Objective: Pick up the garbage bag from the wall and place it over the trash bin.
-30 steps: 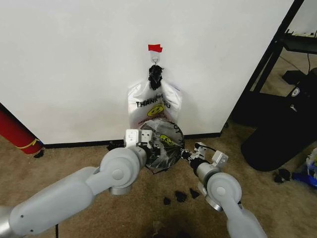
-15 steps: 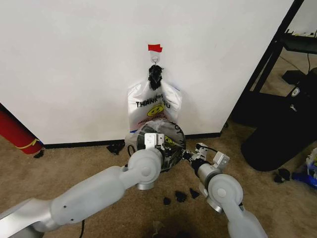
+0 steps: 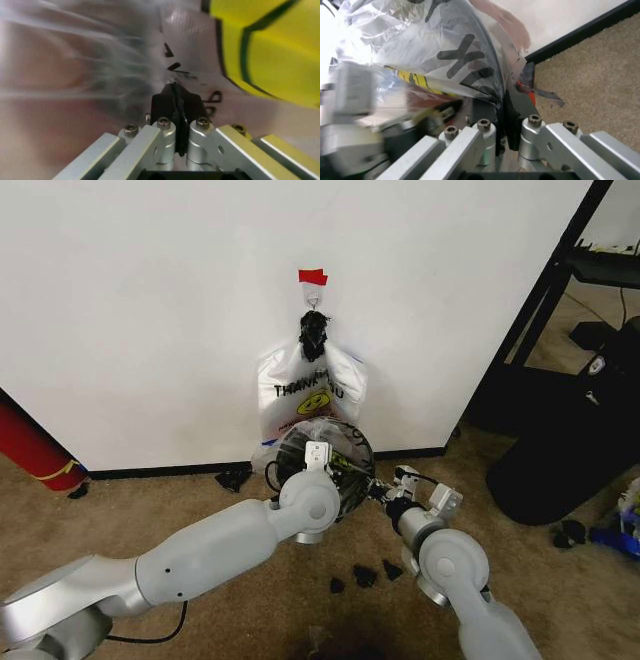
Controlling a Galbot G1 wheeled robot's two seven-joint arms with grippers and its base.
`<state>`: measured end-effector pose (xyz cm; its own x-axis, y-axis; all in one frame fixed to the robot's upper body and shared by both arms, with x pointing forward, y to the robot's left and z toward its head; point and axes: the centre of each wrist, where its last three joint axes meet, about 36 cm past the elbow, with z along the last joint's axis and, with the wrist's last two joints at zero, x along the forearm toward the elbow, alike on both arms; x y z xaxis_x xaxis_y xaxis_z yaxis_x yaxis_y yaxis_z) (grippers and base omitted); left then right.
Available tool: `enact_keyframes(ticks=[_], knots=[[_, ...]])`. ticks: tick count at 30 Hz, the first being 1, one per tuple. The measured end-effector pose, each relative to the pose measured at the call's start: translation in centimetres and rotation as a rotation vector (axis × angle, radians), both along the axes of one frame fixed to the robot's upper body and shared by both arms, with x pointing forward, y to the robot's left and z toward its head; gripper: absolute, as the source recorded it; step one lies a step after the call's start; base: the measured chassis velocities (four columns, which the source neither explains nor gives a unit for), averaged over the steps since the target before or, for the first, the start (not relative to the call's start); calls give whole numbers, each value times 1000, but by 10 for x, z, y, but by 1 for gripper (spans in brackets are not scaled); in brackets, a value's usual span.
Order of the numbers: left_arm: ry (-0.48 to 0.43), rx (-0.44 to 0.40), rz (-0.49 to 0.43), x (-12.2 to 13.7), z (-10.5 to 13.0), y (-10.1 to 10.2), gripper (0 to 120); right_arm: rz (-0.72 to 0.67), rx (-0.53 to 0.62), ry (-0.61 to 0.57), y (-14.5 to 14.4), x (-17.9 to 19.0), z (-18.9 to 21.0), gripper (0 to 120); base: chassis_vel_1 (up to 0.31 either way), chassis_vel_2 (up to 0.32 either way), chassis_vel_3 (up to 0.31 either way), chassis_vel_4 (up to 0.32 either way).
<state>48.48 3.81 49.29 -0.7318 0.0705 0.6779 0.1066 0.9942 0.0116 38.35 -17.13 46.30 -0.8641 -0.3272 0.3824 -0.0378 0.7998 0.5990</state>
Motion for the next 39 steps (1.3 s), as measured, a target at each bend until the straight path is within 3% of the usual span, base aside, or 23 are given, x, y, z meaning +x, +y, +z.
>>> enact_keyframes(ticks=[23,35,39], knots=[[19,54,33,26,-32,-20,0,31,5,-8,2,-11,4,0,0,0,0,0],[9,67,64,35,-45,-12,0,39,23,-3,2,-16,5,0,0,0,0,0],[-18,31,49,21,-34,-2,0,32,18,7,0,-10,1,0,0,0,0,0]])
